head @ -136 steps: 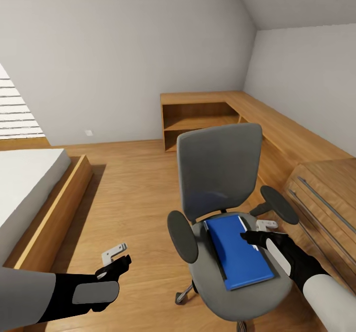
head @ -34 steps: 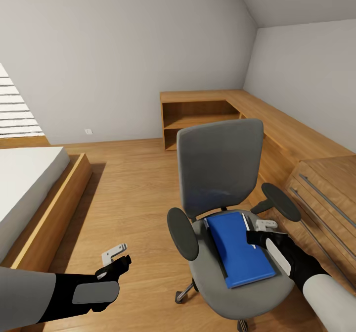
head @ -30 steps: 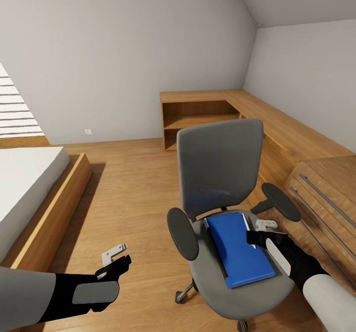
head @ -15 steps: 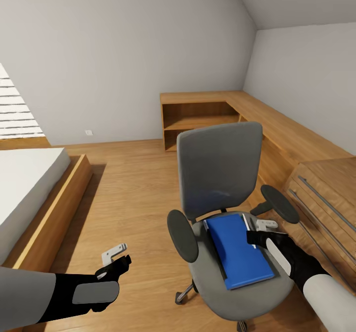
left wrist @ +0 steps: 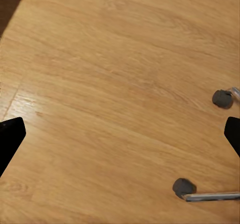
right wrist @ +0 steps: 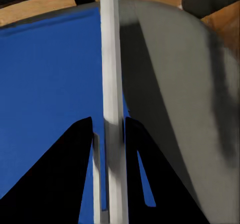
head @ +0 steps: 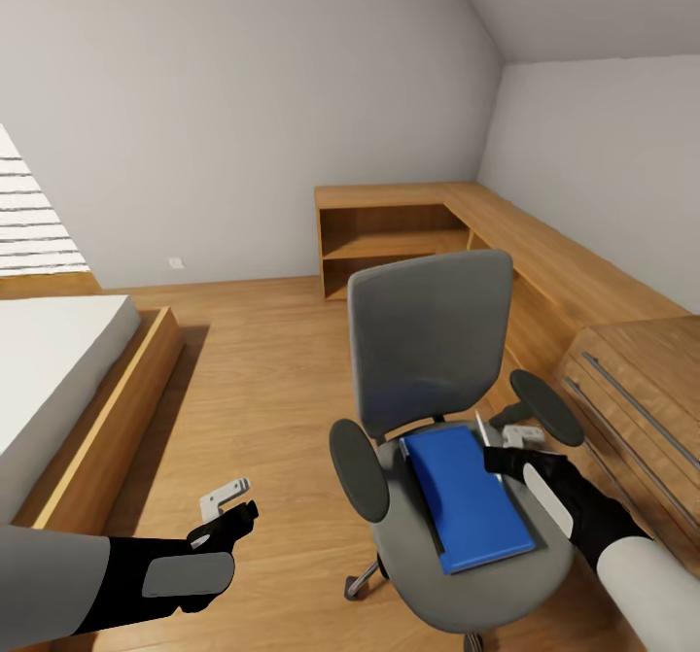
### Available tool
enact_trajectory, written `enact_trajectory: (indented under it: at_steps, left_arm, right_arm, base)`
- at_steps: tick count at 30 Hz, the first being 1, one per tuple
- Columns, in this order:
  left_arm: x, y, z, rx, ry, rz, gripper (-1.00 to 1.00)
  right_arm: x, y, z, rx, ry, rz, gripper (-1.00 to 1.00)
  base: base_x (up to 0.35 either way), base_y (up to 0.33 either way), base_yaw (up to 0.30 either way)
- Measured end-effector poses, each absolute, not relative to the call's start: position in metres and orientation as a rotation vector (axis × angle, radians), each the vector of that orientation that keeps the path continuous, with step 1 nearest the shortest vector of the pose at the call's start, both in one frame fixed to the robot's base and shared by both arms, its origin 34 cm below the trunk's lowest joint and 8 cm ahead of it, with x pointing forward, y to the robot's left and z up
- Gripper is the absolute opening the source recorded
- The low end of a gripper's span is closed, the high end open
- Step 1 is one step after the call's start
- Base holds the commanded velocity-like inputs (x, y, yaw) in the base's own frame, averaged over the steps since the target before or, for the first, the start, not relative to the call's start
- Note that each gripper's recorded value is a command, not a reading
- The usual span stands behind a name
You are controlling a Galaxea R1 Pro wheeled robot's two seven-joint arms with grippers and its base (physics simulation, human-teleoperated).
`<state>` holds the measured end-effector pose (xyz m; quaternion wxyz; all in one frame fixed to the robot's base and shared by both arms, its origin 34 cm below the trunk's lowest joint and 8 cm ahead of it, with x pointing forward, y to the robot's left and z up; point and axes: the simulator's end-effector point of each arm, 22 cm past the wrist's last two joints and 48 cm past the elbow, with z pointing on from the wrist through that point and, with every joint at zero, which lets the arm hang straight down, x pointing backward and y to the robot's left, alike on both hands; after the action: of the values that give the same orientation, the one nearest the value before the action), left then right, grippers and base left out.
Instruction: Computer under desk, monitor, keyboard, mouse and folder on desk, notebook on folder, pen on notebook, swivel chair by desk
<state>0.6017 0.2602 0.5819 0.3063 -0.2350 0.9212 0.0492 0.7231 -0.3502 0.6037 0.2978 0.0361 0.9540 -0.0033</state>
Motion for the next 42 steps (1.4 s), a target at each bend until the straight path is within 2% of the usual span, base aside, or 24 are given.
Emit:
enact_trajectory:
  at_steps: [22, 42]
  left_arm:
    - [0.602, 0.263, 0.618, -0.636, 2.442, 0.137, 1.0]
    - [0.599, 0.264, 0.648, -0.655, 2.45, 0.142, 1.0]
  right_arm:
    - [0.721, -0.331, 0.701, 0.09, 2.434, 0.081, -1.0]
    - [0.719, -0.33, 0.741, 0.125, 2.416, 0.114, -1.0]
  base:
    - [-0.003, 0.0, 0.0]
    - [-0.307, -0.002, 0.0]
